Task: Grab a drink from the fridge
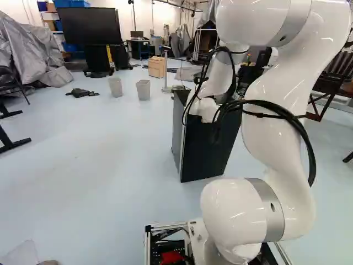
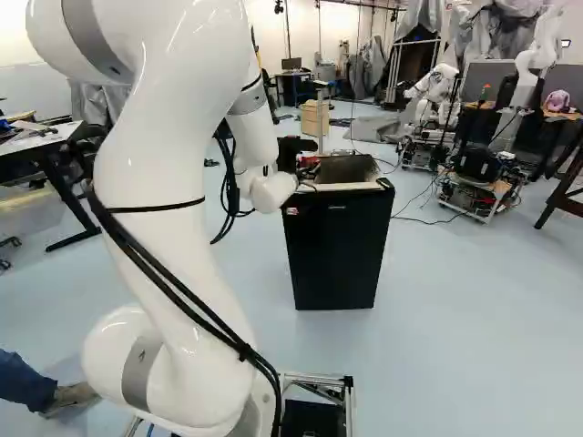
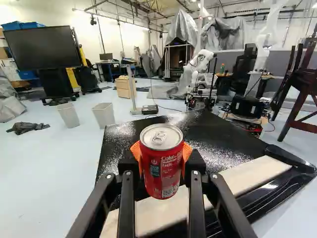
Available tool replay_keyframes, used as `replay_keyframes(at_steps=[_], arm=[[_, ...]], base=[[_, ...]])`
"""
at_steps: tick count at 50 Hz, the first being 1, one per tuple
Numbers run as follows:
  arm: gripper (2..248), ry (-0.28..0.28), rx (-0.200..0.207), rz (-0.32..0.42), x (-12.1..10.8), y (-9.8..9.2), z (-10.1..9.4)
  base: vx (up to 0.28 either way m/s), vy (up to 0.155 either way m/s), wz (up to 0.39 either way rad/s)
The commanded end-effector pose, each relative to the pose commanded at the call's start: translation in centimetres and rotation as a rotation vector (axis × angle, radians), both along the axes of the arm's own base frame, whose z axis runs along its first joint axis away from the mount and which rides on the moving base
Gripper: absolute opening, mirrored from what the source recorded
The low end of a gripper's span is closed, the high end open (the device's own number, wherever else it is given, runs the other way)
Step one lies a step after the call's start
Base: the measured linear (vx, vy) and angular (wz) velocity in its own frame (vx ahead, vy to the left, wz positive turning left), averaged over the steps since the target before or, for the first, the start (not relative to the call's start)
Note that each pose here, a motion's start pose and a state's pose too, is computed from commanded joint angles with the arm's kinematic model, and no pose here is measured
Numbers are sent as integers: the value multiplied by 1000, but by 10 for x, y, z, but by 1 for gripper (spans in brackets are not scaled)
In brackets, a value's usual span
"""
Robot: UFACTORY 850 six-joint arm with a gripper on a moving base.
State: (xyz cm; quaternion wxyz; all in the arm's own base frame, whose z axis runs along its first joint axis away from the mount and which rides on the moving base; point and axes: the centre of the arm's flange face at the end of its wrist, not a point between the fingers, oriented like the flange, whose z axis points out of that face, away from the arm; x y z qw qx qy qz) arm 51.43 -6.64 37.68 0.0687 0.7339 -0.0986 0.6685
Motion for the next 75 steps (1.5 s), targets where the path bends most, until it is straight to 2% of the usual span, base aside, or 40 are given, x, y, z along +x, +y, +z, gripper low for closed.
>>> replay_keyframes(at_steps=[11,40,58,75], arm=[[97,-18,-2,0,0,0,9],[97,-7,-1,12,-11,5,13],[97,19,1,38,-35,14,16],[97,57,4,75,-71,26,19]], base=[[0,0,0],[0,0,0],[0,0,0],[0,0,0]])
